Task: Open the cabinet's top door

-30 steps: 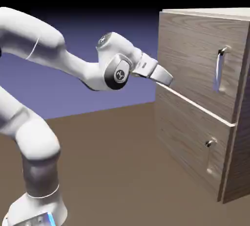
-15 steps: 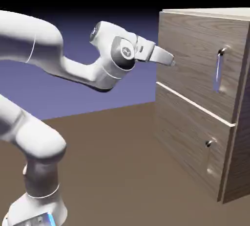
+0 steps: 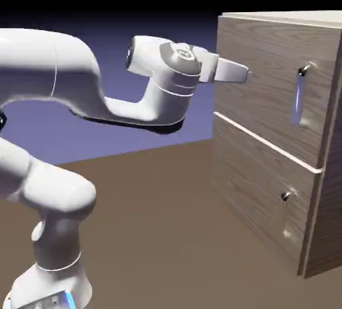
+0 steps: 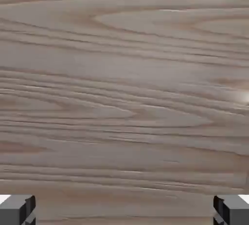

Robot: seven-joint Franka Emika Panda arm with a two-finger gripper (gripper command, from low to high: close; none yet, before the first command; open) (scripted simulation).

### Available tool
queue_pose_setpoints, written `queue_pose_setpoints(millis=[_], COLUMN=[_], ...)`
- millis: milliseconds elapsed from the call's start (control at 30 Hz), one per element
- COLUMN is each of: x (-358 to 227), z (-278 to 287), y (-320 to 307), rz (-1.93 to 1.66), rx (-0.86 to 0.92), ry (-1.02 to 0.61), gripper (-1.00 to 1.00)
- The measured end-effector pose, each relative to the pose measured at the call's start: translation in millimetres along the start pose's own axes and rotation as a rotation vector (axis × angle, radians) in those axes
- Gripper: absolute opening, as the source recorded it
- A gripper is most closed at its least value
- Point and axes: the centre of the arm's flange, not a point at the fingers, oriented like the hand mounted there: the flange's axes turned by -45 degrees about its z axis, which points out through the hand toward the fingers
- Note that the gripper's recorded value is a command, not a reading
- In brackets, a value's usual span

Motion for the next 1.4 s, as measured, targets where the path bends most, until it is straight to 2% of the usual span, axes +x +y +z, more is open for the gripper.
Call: queue_pose_setpoints(millis=[833,1000,1033,1400], x=[-67,-57,-57,-67], z=[66,115,115,58], y=[102,103,103,79], rz=[0.062,0.062,0.062,0.073], rx=[-0.008,-0.008,-0.008,-0.140], ry=[0.204,0.204,0.204,0.200], gripper=[0.00,0.00,-1.00,-1.00])
